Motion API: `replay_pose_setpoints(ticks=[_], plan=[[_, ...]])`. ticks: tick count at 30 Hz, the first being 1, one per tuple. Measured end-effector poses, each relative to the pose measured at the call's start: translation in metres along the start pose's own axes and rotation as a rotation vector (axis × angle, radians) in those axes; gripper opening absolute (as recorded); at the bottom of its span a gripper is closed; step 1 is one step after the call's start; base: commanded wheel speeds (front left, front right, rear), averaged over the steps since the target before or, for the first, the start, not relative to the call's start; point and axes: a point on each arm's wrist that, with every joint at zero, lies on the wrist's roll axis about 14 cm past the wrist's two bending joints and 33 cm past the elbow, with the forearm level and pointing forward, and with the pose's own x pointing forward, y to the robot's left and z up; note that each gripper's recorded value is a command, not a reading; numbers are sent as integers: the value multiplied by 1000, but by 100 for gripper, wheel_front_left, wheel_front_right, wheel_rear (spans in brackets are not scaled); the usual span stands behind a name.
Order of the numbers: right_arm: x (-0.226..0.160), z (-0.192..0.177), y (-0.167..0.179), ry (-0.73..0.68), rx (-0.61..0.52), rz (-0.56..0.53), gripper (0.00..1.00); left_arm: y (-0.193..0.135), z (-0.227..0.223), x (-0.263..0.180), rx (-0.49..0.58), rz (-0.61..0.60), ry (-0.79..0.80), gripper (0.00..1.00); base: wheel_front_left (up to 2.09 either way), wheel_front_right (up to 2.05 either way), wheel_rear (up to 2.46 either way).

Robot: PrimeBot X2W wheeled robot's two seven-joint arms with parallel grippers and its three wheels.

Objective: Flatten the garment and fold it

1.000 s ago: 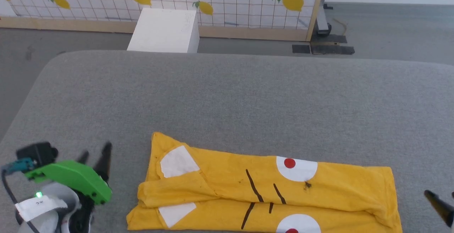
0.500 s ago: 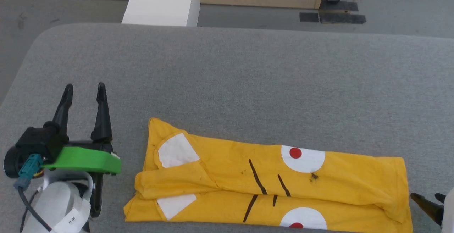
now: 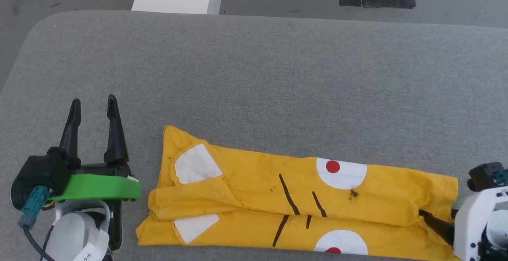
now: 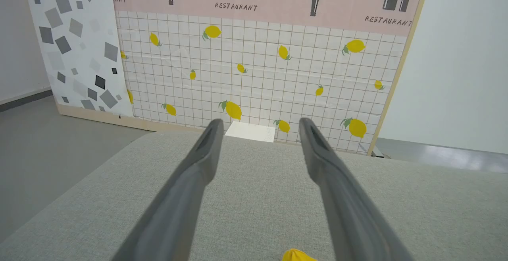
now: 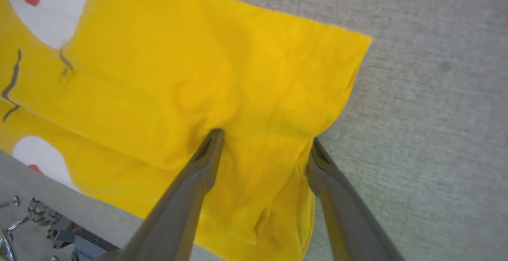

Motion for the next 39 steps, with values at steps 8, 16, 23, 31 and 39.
replay_pose_setpoints(ticks=[8, 16, 23, 31, 39], plan=[[6, 2, 5, 22, -42, 18, 20, 3, -1, -4, 14, 7, 0, 100, 0, 0, 0], [3, 6, -13, 19, -15, -22, 0, 2, -8, -6, 2, 4, 18, 100, 0, 0, 0], [-13, 13, -59, -10, 63, -139, 0, -2, -20, -8, -6, -12, 54, 100, 0, 0, 0], [-50, 2, -138, 24, 151, -392, 0, -6, -37, -9, 5, -29, 103, 100, 0, 0, 0], [-69, 3, -154, 79, 96, -505, 0, -8, -41, -10, 0, -31, 116, 100, 0, 0, 0]])
